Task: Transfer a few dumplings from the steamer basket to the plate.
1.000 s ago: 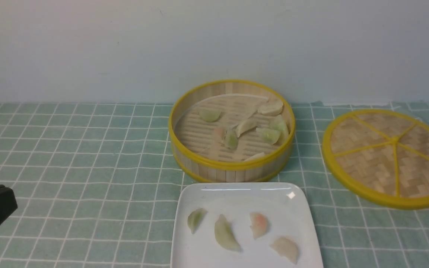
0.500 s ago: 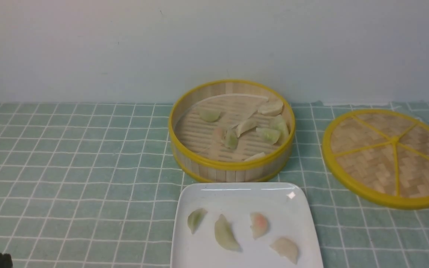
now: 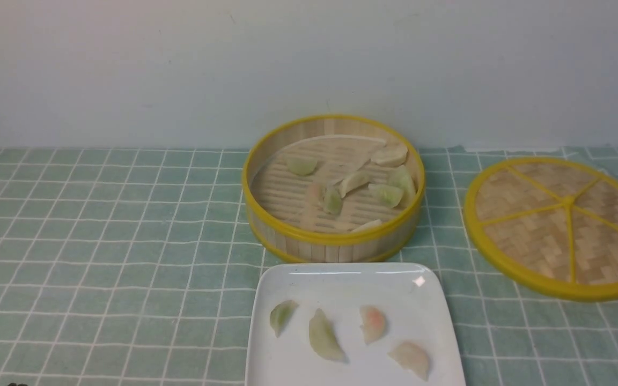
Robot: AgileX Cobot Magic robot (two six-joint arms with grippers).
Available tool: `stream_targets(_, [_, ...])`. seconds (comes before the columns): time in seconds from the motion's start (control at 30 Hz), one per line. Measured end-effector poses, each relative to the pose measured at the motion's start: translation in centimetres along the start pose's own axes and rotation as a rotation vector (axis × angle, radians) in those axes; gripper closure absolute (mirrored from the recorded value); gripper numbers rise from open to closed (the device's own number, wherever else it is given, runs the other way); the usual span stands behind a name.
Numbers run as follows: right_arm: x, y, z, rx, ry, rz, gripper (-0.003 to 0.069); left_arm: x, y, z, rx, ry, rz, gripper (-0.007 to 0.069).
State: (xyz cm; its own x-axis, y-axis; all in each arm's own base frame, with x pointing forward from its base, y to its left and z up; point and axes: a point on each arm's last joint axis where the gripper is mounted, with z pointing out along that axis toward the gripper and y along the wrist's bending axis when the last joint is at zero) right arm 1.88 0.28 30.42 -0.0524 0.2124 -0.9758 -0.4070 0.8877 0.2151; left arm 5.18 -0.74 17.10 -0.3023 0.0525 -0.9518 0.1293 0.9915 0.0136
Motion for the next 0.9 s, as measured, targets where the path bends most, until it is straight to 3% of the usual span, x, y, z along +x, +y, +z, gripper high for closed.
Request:
stream_targets(0.6, [0.3, -0.1, 0.2, 0.013, 0.0, -0.015, 0.0673, 0.0, 0.0, 0.0, 0.0, 0.0, -0.001, 0.0631])
stream_targets(0.73, [1.4, -0.5, 0.8, 0.091, -0.024, -0.056, 0.0673, 0.0, 0.0, 0.0, 0.0, 0.0, -0.001, 0.0631])
stream_targets(0.9, [6.4, -2.4, 2.4, 0.281, 0.036, -0.17, 0.0673, 0.0, 0.0, 0.0, 0.0, 0.0, -0.001, 0.0631])
